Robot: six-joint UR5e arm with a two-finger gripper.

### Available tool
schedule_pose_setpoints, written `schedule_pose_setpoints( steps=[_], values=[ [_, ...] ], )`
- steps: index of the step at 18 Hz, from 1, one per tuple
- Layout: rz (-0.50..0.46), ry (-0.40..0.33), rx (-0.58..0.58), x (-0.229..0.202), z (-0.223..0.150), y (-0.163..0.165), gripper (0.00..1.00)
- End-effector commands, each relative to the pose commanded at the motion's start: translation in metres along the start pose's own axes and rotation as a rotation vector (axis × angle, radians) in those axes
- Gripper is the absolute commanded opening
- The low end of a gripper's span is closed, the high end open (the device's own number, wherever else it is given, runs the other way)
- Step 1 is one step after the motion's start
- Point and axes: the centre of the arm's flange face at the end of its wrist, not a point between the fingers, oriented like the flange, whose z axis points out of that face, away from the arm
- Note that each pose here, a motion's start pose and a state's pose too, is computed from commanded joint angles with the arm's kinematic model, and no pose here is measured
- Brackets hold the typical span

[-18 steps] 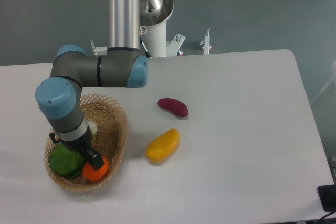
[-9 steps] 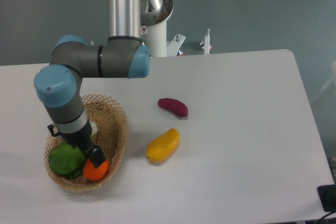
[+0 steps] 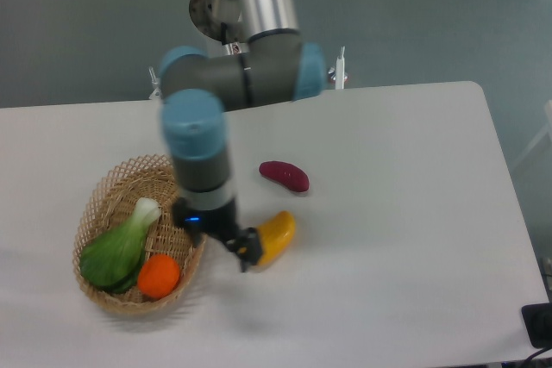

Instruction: Place the orange in the basket

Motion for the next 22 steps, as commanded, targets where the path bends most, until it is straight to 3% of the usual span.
schedule_pose_setpoints(
  steps=[3,6,10,13,15,22],
  values=[
    [-0.030,-0.031,-0.011,-0.050,-0.007,0.030,1.00],
    [0.025,-0.052,-0.033,-0.096,-0.014,0.068,1.00],
    [0.054,-0.019,-0.091,-0.154,-0.018,0.133,1.00],
    [0.128,0.024,-0.124,-0.182,-0.023,0.177,1.00],
    [0.177,0.046,-0.133,-0.182,-0.021,0.181,1.00],
    [0.194,0.036,-0.167,-0.177,-0.014,0.180,1.00]
  ],
)
